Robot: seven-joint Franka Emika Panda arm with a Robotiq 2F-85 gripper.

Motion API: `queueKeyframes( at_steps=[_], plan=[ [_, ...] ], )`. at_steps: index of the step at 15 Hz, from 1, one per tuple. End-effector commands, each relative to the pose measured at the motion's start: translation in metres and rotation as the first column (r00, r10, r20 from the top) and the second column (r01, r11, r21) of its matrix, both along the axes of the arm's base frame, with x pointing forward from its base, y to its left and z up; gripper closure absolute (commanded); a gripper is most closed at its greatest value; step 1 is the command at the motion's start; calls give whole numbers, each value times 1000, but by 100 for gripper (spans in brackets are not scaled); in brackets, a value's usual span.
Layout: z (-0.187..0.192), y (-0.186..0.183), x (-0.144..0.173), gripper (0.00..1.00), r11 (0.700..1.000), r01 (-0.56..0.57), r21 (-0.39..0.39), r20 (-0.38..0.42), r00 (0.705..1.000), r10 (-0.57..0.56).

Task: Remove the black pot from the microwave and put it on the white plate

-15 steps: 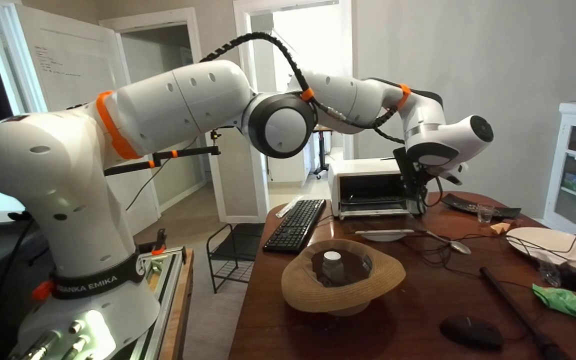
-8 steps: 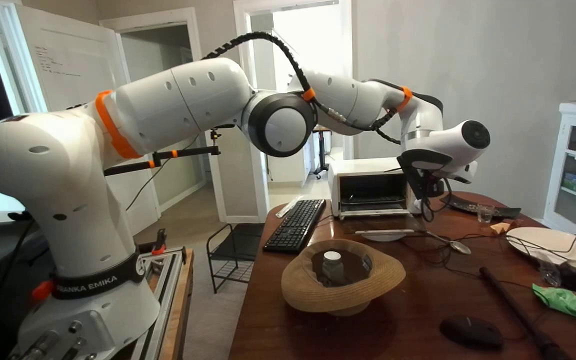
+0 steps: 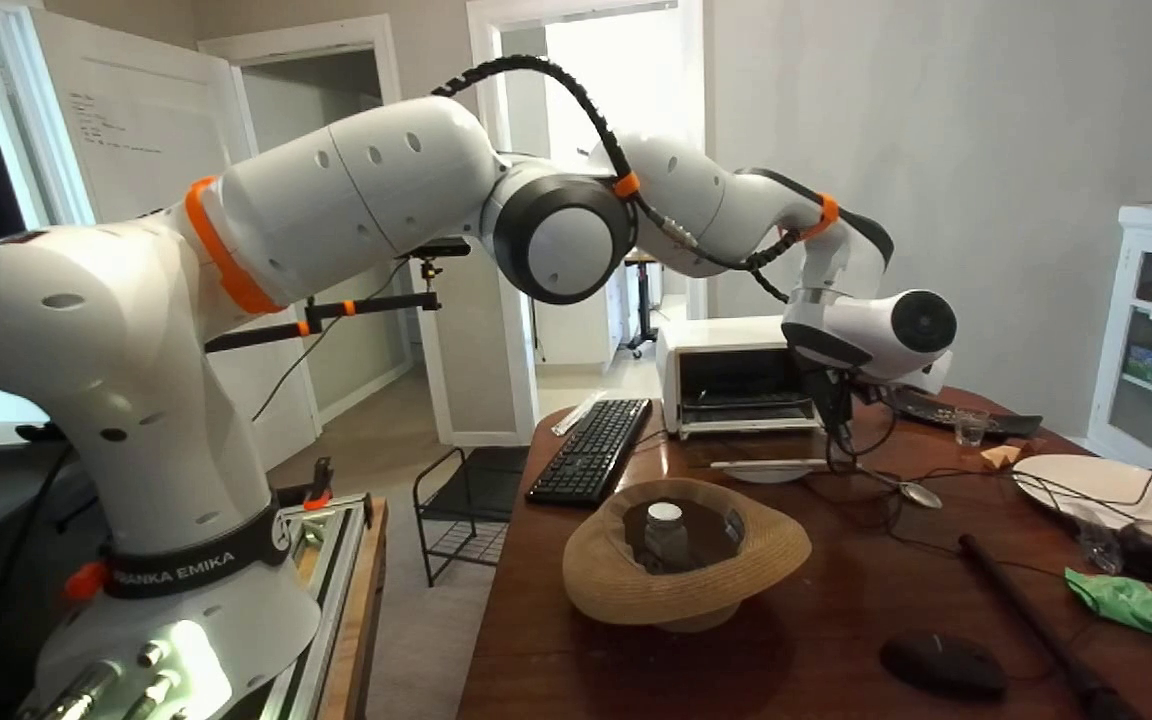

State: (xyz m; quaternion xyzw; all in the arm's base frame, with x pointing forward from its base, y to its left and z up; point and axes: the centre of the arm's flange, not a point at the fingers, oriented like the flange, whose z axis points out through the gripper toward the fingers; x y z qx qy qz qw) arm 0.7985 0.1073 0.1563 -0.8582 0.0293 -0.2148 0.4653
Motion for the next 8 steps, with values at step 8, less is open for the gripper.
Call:
queueKeyframes(
  at_steps=[8],
  plan=[
    [-8, -52, -30, 99, 969, 173, 178, 29, 983, -181]
  ],
)
